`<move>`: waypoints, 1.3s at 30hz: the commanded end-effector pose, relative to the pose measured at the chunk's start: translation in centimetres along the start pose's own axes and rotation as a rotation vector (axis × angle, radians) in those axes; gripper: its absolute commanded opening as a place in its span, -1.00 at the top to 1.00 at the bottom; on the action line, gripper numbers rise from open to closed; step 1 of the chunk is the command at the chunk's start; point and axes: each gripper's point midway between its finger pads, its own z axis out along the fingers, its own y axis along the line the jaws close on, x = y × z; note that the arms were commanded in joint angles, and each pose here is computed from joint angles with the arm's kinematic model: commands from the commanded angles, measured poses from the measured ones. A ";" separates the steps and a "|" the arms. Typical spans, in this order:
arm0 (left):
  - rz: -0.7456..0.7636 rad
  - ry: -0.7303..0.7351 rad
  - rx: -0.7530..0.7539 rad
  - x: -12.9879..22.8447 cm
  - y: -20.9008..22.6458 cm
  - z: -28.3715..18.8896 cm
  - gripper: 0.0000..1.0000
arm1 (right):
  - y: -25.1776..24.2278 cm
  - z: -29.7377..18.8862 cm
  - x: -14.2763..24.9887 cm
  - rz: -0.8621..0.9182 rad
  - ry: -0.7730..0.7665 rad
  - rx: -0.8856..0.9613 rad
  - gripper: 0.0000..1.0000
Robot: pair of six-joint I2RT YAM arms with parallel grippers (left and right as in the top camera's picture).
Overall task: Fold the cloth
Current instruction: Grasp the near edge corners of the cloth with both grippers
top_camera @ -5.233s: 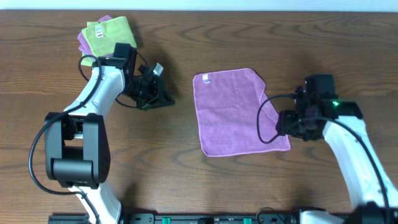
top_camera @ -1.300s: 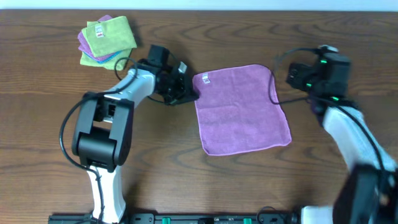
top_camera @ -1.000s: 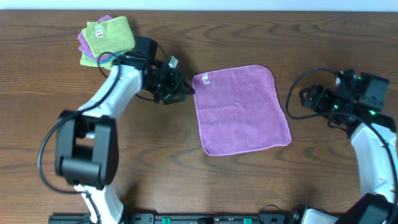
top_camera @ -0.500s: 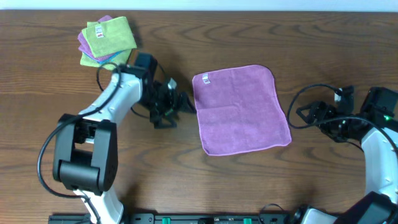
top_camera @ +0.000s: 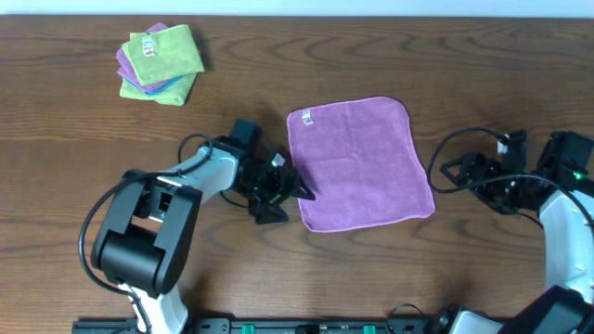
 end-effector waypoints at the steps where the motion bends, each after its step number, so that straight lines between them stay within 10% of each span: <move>1: -0.104 0.005 -0.013 0.6 1.1 1.3 -0.79 | 0.3 -0.3 0.2 -0.015 0.001 -0.021 -0.72; 14: -0.142 -0.085 0.003 0.4 2.0 4.5 -0.89 | 0.5 -0.3 1.1 0.007 0.032 -0.033 -0.74; 30: -0.052 -0.216 -0.103 -1.5 3.6 4.5 0.88 | 0.6 0.0 1.8 0.002 0.056 -0.044 -0.76; 39: 0.025 -0.179 -0.071 -1.3 3.2 4.1 0.89 | -0.4 2.8 4.7 -0.024 0.087 -0.093 -0.78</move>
